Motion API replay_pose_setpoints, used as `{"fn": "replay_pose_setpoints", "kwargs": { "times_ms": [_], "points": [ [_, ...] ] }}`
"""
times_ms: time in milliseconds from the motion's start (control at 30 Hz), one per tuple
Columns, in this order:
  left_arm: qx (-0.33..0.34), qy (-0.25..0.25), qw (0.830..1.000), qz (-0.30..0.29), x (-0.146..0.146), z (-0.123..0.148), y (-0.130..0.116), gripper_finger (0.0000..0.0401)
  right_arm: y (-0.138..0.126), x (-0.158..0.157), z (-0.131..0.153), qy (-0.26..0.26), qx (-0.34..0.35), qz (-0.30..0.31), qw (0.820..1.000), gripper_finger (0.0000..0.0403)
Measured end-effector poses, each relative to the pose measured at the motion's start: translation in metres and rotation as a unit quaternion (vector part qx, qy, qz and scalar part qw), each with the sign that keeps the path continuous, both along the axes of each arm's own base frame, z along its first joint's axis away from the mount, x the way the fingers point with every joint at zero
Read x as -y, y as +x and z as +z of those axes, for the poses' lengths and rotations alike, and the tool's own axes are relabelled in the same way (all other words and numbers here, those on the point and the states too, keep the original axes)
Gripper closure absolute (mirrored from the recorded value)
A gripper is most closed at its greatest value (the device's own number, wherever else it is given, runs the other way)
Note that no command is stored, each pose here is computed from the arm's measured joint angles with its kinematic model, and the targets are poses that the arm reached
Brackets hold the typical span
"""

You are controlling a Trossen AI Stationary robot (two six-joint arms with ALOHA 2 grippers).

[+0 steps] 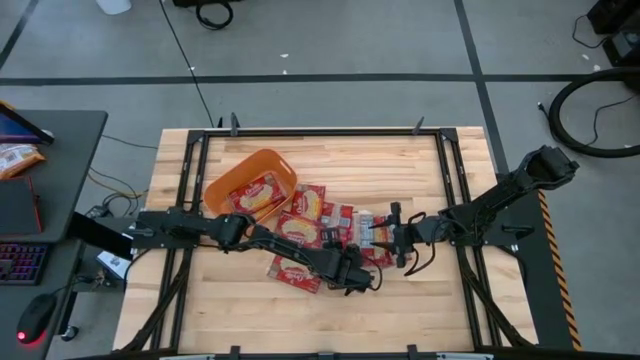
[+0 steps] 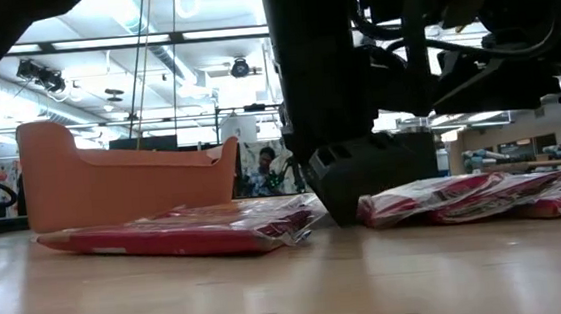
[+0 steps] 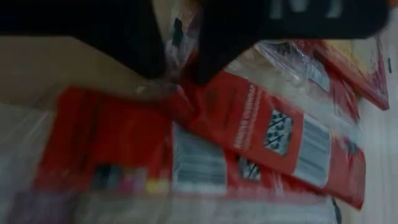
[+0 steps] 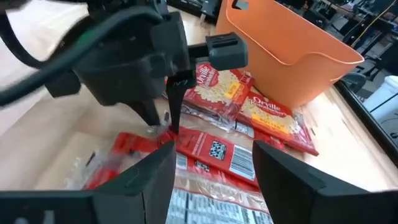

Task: Sort popcorn bags into baskets
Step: Put the red popcorn bag into the orange bin

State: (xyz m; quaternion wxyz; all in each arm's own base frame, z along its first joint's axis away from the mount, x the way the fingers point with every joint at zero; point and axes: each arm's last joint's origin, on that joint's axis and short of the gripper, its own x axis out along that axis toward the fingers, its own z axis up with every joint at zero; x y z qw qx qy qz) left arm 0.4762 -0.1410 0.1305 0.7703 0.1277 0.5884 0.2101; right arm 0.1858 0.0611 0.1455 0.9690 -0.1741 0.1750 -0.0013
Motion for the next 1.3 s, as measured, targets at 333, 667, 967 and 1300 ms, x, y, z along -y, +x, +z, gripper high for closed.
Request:
{"fn": "replay_pose_setpoints", "kwargs": {
  "times_ms": [333, 667, 967, 1300],
  "points": [
    [0.018, -0.025, 1.000, 0.001, 0.009, 0.012, 0.002, 0.0396, -0.001, -0.003, -0.002, -0.004, -0.016, 0.063, 0.998, 0.0186],
    [0.080, -0.049, 0.996, -0.005, 0.017, 0.044, 0.012, 0.0399, 0.003, -0.013, -0.020, -0.080, -0.042, 0.076, 0.993, 0.0183],
    [0.129, -0.052, 0.990, -0.020, 0.020, 0.051, 0.020, 0.0400, 0.023, -0.022, -0.032, -0.150, -0.069, 0.054, 0.985, 0.0189],
    [0.144, -0.074, 0.986, -0.042, 0.030, 0.052, 0.022, 0.0385, 0.030, -0.023, -0.044, -0.188, -0.094, 0.025, 0.977, 0.0278]
  ]
}}
